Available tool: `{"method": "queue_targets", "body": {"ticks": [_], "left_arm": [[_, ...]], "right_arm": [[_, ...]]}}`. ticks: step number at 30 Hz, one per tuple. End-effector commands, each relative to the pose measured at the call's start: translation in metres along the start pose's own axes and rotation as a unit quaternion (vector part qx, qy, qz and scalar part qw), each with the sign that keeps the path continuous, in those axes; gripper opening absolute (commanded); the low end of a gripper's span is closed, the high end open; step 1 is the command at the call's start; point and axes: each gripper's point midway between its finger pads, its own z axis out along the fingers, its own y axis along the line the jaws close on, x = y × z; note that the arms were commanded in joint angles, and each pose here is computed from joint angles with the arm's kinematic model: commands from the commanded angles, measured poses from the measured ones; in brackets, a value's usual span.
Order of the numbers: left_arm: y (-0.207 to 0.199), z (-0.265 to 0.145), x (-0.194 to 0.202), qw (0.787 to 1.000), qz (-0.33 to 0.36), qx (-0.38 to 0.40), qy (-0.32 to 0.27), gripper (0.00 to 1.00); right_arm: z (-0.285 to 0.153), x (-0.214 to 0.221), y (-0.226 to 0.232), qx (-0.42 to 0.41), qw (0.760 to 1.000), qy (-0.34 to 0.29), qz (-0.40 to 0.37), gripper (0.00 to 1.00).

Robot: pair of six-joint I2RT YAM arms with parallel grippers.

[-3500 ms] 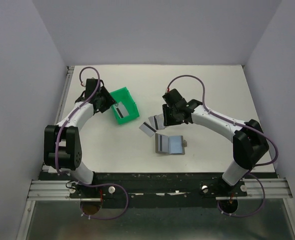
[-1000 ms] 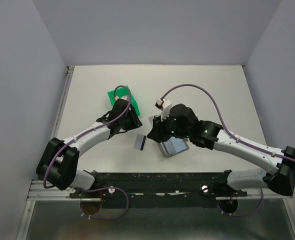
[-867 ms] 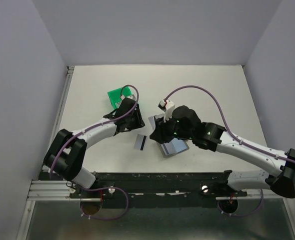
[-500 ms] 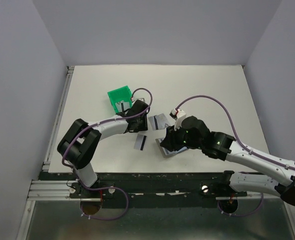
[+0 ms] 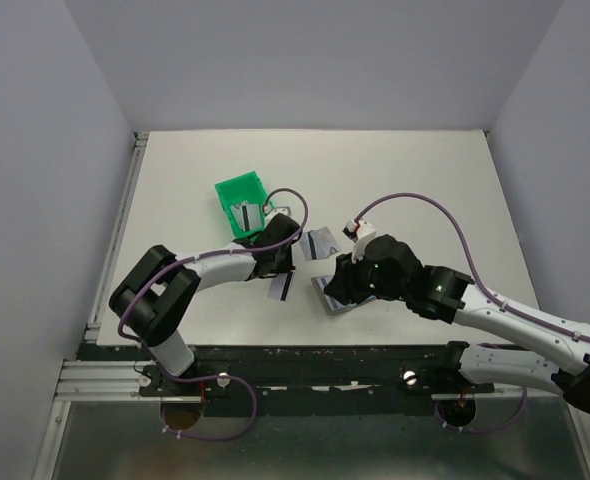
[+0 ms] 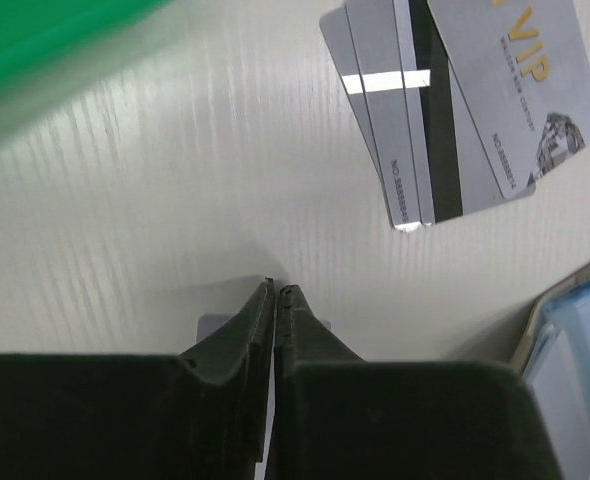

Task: Put the credit cards into the card holder
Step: Pick up the credit card from the center of the board.

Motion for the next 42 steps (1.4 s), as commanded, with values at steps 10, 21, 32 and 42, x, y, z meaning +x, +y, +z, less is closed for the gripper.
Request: {"method": "queue_targets", "body": {"ticks": [10,21,32,42], "left_arm": [[0.048,-0.049,0.110,0.992,-0.015,-0.060,0.110,0.14],[0.060,-0.086,0.146,0.988,-0.039,-0.052,0.142,0.14],[0.063,-0.100,0.139,0.990,-0.053,-0.057,0.118,0.18],[0.062,-0.122,0.092,0.995,-0.080,-0.054,0.033,0.36]], "right_arm": [[0.003,0.009,-0.006,0.009,1.000,0.007,0.012,0.42],[0.005,0.018,-0.007,0.003,0.999,0.008,0.033,0.43],[0.013,0.024,0.003,-0.024,0.999,0.028,0.035,0.43],[0.071,0.056,0.048,-0.029,0.991,0.095,0.090,0.43]]}}
